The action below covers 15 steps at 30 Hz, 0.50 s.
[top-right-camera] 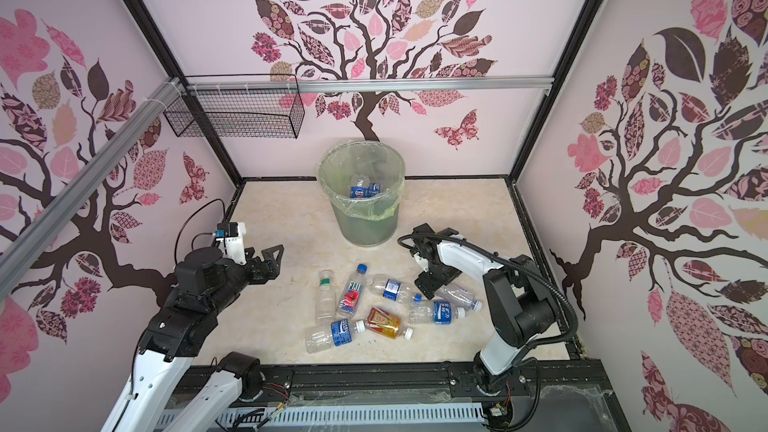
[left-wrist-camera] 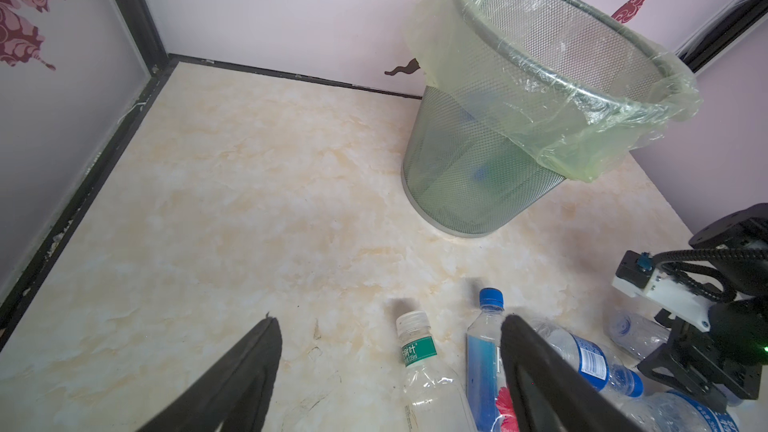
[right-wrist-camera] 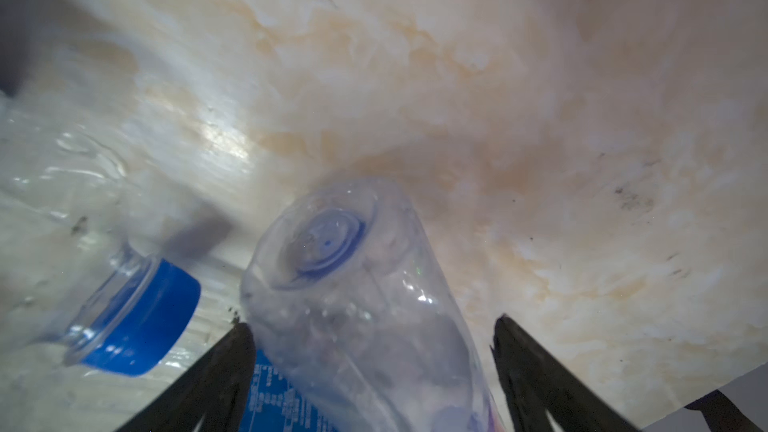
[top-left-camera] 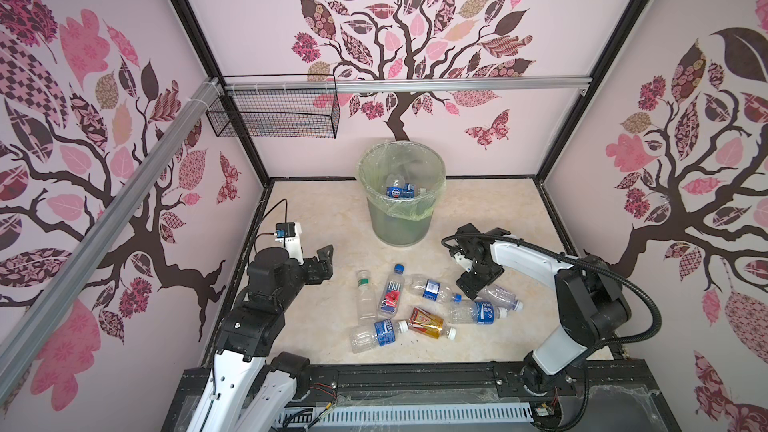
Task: Throw the plastic bottles in the bin
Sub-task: 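Draw the left gripper back while the right gripper grasps a clear unlabelled bottle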
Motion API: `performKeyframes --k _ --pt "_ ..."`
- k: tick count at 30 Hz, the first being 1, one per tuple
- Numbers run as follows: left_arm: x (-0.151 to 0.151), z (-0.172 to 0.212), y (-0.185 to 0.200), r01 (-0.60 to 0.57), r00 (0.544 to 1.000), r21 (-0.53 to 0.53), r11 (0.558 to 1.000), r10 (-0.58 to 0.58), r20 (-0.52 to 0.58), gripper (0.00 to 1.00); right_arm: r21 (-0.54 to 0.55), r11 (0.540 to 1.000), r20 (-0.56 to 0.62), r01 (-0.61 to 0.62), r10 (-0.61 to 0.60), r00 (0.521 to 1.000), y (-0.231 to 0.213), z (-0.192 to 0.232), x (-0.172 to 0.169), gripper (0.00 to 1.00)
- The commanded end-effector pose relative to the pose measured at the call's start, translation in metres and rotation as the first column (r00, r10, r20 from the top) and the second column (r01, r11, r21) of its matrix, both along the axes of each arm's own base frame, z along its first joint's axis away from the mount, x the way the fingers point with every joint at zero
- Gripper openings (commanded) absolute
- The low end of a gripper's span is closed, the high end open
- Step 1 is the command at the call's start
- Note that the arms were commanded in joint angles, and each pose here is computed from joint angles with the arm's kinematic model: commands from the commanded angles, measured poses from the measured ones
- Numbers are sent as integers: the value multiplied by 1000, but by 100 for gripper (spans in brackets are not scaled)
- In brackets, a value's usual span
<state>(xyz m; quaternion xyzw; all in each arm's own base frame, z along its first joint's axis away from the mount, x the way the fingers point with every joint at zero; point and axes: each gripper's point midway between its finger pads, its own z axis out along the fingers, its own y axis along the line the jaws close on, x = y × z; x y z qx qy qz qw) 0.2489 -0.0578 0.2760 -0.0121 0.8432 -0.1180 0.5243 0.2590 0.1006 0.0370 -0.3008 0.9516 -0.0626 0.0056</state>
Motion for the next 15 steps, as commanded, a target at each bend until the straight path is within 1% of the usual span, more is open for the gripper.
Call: performKeyframes --k 1,5,8,11,15 --pt "0 -5 4 -12 1000 27 1000 13 -7 85 3 998 13 70 -70 997 -7 -2 11 86" --pt "1 -6 4 -13 1000 23 1000 13 -12 84 9 996 45 90 -91 995 -12 -3 19 82" --pt "1 -6 4 -14 1000 22 1000 14 -13 84 16 996 40 82 -83 996 -11 -8 19 80" --pt "1 -7 4 -15 1000 24 1000 16 -16 84 -2 996 45 93 -93 995 -13 -11 21 78" --pt "1 -8 7 -30 999 32 999 31 -21 84 -25 994 81 111 -109 991 -16 -8 33 68"
